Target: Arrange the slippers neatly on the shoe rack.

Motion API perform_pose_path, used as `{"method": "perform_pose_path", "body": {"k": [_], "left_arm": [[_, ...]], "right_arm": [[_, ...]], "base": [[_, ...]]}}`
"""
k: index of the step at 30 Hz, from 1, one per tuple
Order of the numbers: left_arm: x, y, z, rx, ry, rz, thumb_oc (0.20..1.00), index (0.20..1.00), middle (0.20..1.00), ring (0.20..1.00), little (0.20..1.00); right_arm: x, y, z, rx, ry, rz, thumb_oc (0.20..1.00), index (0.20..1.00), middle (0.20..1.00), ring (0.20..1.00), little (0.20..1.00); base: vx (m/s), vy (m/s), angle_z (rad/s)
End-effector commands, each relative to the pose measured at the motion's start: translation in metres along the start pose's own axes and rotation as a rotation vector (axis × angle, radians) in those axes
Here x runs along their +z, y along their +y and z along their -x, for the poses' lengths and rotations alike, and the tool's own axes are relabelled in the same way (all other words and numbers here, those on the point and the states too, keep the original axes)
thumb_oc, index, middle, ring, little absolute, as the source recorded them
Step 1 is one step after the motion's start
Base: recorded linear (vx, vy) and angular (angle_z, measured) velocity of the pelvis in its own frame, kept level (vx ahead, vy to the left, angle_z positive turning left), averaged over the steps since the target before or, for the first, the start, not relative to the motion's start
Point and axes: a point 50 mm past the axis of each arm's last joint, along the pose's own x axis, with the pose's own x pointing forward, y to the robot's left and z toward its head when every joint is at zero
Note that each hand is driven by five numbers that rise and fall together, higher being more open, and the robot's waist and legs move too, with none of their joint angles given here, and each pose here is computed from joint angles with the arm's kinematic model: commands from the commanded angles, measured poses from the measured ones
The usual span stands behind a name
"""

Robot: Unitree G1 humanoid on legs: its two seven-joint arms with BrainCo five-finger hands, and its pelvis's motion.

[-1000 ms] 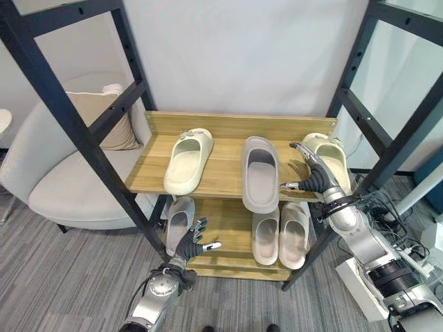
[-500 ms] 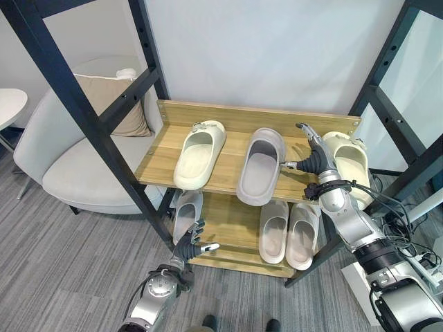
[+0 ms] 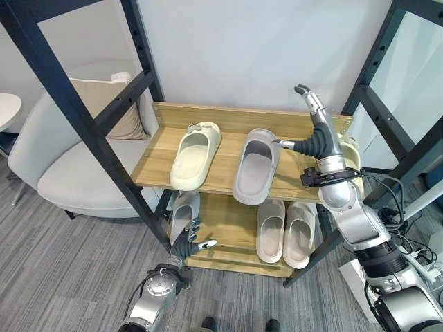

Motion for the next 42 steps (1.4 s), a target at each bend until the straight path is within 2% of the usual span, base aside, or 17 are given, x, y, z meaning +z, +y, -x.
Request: {"method": "perform_pose_path", "body": {"k": [1, 11, 13, 14, 18, 26, 27, 28, 29, 30, 38, 42], "left_arm": [[0.023, 0.004, -0.008, -0.012, -0.1, -0.022, 1.0, 1.0, 1.0, 1.0, 1.0], [0.016, 0.005, -0.004, -0.016, -0.076, -0.03, 1.0, 1.0, 1.0, 1.0, 1.0], [0.014, 0.007, -0.003, -0.015, -0.07, -0.035, 1.0, 1.0, 1.0, 1.0, 1.0], [0.013, 0.008, -0.002, -0.017, -0.067, -0.037, 1.0, 1.0, 1.0, 1.0, 1.0], [0.014, 0.009, -0.004, -0.012, -0.07, -0.041, 1.0, 1.0, 1.0, 1.0, 1.0], [0.015, 0.005, -0.005, -0.035, -0.07, -0.036, 1.0, 1.0, 1.0, 1.0, 1.0], [0.015, 0.004, -0.006, -0.04, -0.072, -0.036, 1.0, 1.0, 1.0, 1.0, 1.0], [0.016, 0.002, -0.006, -0.045, -0.074, -0.035, 1.0, 1.0, 1.0, 1.0, 1.0], [0.016, 0.002, -0.006, -0.044, -0.075, -0.035, 1.0, 1.0, 1.0, 1.0, 1.0], [0.017, 0.002, -0.007, -0.045, -0.076, -0.034, 1.0, 1.0, 1.0, 1.0, 1.0], [0.014, 0.009, -0.006, -0.009, -0.054, -0.031, 1.0, 1.0, 1.0, 1.0, 1.0], [0.007, 0.012, -0.003, 0.007, -0.022, -0.038, 1.0, 1.0, 1.0, 1.0, 1.0]], "right_arm": [[0.043, -0.011, -0.024, -0.042, -0.214, -0.058, 1.0, 1.0, 1.0, 1.0, 1.0], [0.016, 0.003, -0.028, 0.026, -0.1, 0.126, 1.0, 1.0, 1.0, 1.0, 1.0], [0.011, 0.005, -0.032, 0.032, -0.078, 0.172, 1.0, 1.0, 1.0, 1.0, 1.0], [0.001, 0.005, -0.041, 0.037, -0.037, 0.259, 1.0, 1.0, 1.0, 1.0, 1.0], [-0.007, 0.005, -0.049, 0.032, -0.005, 0.328, 1.0, 1.0, 1.0, 1.0, 1.0], [-0.021, 0.015, -0.06, 0.069, 0.074, 0.362, 1.0, 1.0, 1.0, 1.0, 1.0], [-0.023, 0.017, -0.063, 0.079, 0.091, 0.368, 0.818, 0.818, 0.818, 0.818, 0.818], [-0.027, 0.023, -0.067, 0.101, 0.121, 0.373, 0.517, 0.517, 0.517, 0.517, 0.517], [-0.027, 0.023, -0.067, 0.101, 0.12, 0.373, 0.398, 0.398, 0.398, 0.398, 0.398], [-0.029, 0.027, -0.072, 0.125, 0.141, 0.385, 0.2, 0.2, 0.2, 0.2, 0.2], [-0.031, 0.045, -0.071, 0.188, 0.216, 0.307, 0.2, 0.2, 0.2, 0.2, 0.2], [-0.026, 0.037, -0.062, 0.129, 0.205, 0.162, 0.2, 0.2, 0.2, 0.2, 0.2]], "base": [[0.0, 0.0, 0.0], [0.0, 0.003, 0.0], [0.01, 0.018, 0.0], [0.0, 0.0, 0.0], [0.01, 0.009, 0.01], [0.0, 0.0, 0.0], [0.0, 0.0, 0.0], [0.0, 0.0, 0.0], [0.0, 0.0, 0.0], [0.0, 0.0, 0.0], [0.0, -0.001, 0.0], [0.01, -0.005, -0.02]]}}
